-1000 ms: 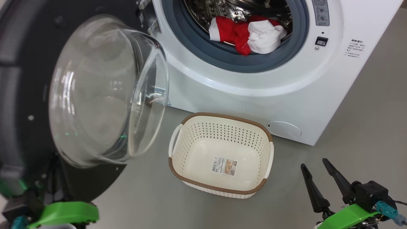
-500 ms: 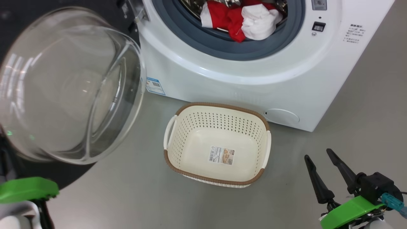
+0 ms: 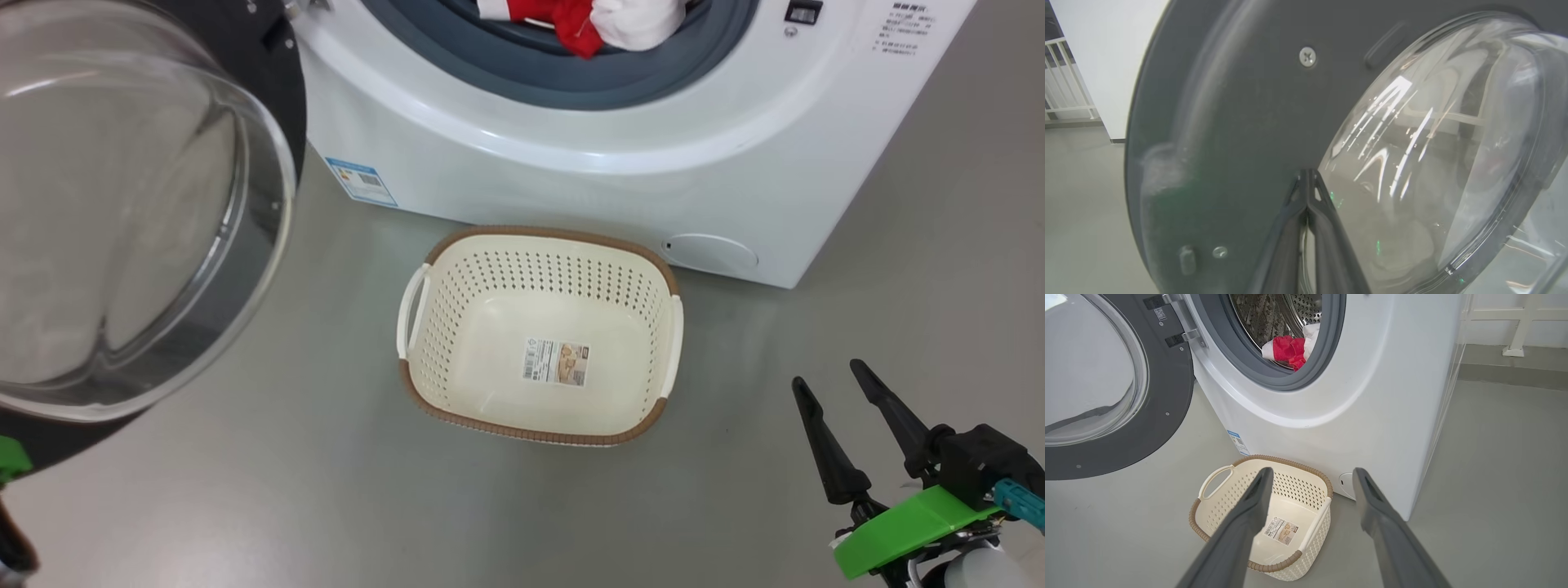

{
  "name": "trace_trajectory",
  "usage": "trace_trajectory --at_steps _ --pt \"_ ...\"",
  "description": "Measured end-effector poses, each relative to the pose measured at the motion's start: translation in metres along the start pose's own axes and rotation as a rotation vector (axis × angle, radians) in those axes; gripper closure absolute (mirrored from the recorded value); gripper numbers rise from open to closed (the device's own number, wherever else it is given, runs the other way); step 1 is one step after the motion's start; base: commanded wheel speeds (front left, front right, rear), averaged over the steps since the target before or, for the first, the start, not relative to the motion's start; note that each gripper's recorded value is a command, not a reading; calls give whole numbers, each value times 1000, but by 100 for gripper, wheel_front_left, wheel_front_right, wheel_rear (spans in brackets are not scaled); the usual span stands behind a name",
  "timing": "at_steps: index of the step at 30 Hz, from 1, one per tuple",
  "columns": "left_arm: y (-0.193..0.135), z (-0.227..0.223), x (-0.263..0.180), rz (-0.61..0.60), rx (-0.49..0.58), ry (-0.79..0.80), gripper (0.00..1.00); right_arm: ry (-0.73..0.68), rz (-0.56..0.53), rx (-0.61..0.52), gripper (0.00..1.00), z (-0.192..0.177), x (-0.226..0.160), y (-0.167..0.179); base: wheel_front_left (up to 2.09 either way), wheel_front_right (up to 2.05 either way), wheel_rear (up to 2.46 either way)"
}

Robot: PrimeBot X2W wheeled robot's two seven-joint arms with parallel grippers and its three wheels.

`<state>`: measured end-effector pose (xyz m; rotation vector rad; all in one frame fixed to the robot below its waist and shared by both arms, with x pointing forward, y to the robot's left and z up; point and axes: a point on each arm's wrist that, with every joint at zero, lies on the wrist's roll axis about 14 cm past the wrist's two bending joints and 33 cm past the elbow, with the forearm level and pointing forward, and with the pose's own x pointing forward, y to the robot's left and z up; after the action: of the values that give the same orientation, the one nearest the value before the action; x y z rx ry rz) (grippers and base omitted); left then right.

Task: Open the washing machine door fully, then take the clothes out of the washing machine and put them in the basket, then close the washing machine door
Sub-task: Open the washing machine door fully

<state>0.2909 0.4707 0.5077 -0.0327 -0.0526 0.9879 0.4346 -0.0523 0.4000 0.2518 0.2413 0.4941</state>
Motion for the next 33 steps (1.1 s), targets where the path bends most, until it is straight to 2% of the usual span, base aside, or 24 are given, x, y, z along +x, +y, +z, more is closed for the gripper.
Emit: trace_trajectory --at_steps 13,17,28,30,31,32,33 --pt "5 -9 9 -3 -33 37 100 2 -9 -4 0 0 -1 -5 0 0 0" --pt "3 -6 6 -49 -35 33 100 -16 -8 -4 0 7 -3 0 0 0 0" --pt "-2 -26 -39 -153 -59 80 99 -88 -12 -5 0 33 -13 13 0 0 0" --pt "-8 -23 -46 -188 -67 67 69 -101 -15 -9 0 38 -17 15 0 0 0" --pt "-11 -21 -50 -205 -72 61 58 -107 -18 -10 0 40 -19 15 0 0 0" --pt "-15 -20 -55 -228 -67 57 50 -113 -23 -8 0 42 -21 15 0 0 0" --pt "-20 -19 -60 -253 -66 54 27 -120 -29 -6 0 44 -23 15 0 0 0"
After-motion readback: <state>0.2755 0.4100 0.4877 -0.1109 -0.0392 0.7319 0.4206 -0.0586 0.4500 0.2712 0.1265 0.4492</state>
